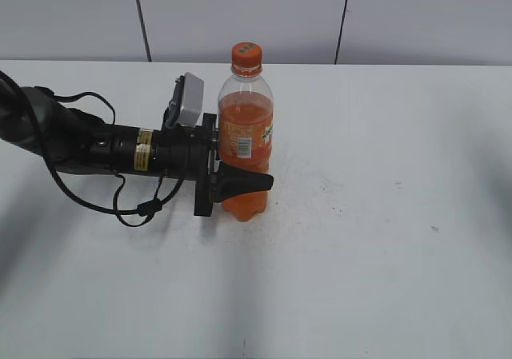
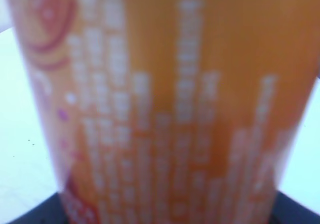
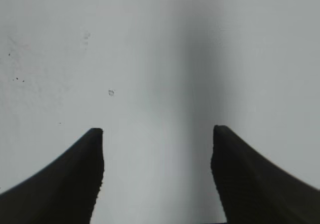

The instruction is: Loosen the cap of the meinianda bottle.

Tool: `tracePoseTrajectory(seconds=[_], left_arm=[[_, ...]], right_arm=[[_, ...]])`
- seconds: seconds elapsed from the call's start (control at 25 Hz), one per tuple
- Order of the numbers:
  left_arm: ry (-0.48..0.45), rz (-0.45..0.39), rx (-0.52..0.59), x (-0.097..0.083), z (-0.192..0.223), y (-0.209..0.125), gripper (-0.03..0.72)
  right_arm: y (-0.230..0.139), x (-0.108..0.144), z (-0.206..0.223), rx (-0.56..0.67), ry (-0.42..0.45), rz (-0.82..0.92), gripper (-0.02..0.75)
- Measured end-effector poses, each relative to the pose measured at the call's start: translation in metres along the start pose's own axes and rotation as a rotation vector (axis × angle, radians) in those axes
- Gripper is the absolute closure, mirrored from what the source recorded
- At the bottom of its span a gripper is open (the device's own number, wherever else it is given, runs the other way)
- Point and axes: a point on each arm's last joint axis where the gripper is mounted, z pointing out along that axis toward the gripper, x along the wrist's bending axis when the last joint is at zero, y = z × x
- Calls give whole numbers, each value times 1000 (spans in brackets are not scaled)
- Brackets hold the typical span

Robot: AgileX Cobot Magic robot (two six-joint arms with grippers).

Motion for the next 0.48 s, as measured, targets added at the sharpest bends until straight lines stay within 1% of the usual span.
tracePoseTrajectory(seconds=[0.2,0.28,0.36,0.48], left_arm=[[11,-4,-5,1,0,0,291],[15,-5,-3,1,0,0,291],[15,-5,-3,1,0,0,291],[13,-5,-3,1,0,0,291]], right_arm=[[39,-3,0,15,-8,-1,253],[51,-3,-2,38,-6,28,256],[62,-3,0,87,-4,73,256],[79,6,1,87,-7,122,256]])
